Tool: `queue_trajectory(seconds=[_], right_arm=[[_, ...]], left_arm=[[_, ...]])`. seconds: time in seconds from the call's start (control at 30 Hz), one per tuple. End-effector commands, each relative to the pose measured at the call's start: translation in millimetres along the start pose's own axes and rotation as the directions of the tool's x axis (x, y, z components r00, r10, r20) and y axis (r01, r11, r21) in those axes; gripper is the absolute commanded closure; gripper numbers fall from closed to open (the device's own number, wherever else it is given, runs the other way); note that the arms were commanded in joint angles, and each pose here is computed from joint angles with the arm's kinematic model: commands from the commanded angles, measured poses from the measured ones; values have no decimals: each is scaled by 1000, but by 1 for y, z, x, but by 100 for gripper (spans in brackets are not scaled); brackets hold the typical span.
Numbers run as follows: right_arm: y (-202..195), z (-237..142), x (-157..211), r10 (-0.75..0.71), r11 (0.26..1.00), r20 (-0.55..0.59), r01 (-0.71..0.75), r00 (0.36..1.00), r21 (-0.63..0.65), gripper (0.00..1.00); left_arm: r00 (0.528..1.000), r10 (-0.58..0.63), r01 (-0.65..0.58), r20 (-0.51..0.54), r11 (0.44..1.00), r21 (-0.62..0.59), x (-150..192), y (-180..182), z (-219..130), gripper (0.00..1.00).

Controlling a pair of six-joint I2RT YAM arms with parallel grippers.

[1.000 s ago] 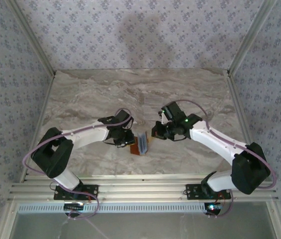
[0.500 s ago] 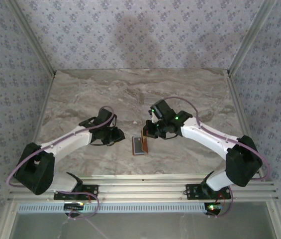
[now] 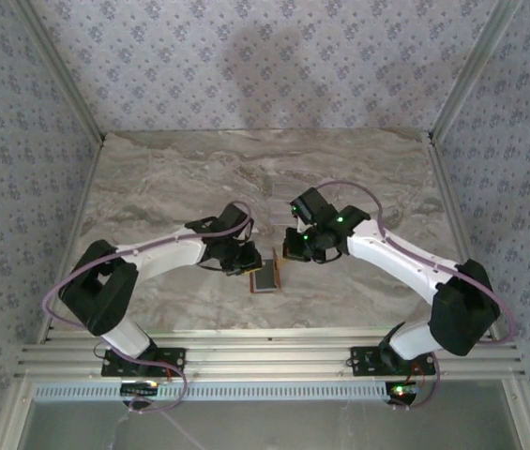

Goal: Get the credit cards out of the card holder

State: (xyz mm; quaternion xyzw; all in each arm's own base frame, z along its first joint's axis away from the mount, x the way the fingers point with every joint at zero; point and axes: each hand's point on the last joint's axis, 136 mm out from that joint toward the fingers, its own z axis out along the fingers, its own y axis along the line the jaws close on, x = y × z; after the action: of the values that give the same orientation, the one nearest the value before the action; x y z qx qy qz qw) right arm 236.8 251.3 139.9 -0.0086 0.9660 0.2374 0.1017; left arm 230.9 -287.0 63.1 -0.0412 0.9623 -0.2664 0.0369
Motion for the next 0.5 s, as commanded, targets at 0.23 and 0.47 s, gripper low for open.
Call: queue_trajectory(seconds=[0.23,0.47], right_arm=[[-68,4,12,40,988,5,-40,999,152,100],[-107,28,25,68,966,-23,-60,997,252,100]], left_arm=[[999,15,-15,-43,1000,4,2,-13,15,84],[999,17,-17,-45,1000,2,2,-16,18,84]])
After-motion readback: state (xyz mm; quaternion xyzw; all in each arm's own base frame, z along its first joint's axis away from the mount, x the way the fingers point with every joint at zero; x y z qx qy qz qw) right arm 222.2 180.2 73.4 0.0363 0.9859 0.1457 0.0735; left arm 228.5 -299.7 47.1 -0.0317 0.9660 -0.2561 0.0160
